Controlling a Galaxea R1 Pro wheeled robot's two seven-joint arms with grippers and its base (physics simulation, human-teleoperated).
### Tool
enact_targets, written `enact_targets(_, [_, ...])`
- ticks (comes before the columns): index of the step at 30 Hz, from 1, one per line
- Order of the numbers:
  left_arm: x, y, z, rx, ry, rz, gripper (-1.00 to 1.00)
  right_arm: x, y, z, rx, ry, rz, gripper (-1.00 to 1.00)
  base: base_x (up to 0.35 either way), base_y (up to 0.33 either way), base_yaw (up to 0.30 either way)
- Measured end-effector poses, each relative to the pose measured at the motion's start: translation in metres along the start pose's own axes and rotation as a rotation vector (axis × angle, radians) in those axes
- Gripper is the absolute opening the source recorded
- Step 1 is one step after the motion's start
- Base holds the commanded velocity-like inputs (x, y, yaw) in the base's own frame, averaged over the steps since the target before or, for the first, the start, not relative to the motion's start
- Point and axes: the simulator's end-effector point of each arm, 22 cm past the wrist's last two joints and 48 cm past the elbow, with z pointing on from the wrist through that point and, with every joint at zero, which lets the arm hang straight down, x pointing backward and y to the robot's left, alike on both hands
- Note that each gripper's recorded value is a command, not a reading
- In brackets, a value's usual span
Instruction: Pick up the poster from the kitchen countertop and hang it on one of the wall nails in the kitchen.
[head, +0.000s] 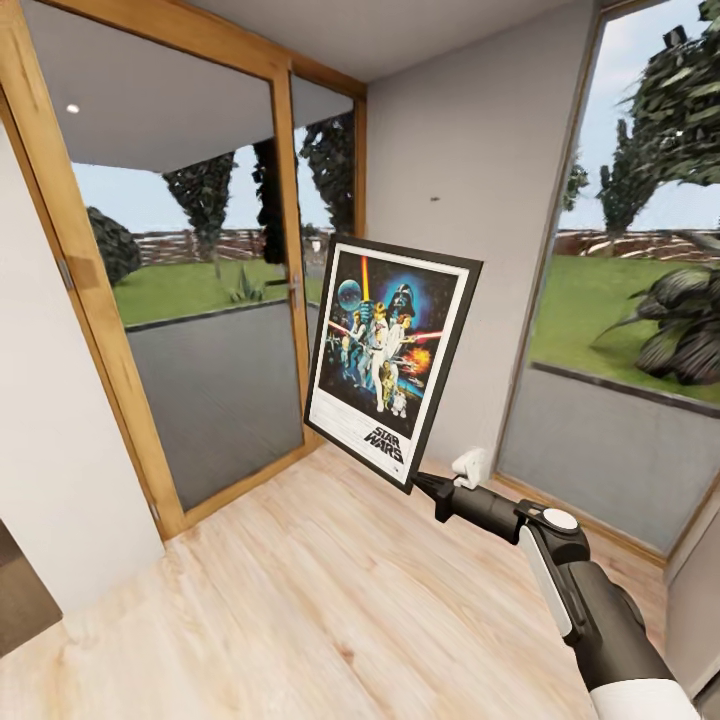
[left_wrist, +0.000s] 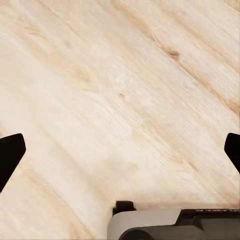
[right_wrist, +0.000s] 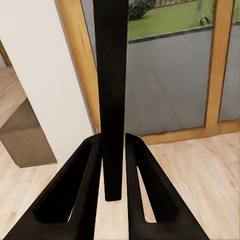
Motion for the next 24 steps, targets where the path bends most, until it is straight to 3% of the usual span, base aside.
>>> enact_targets(14, [-0.0001,-0.0001,0.0000,0.001,0.000,0.000,1.00,0.0001,0.0000,-0.0001,0.000,0.000,0.000,-1.00,0.220,0.299,-0.014])
enact_targets(24, [-0.0007,-0.0001,0.0000,0.000,-0.002,0.000,1.00,-0.0007,0.0004,-0.0004,0.000,0.000,0.000,-1.00,0.241,0.280,-0.205])
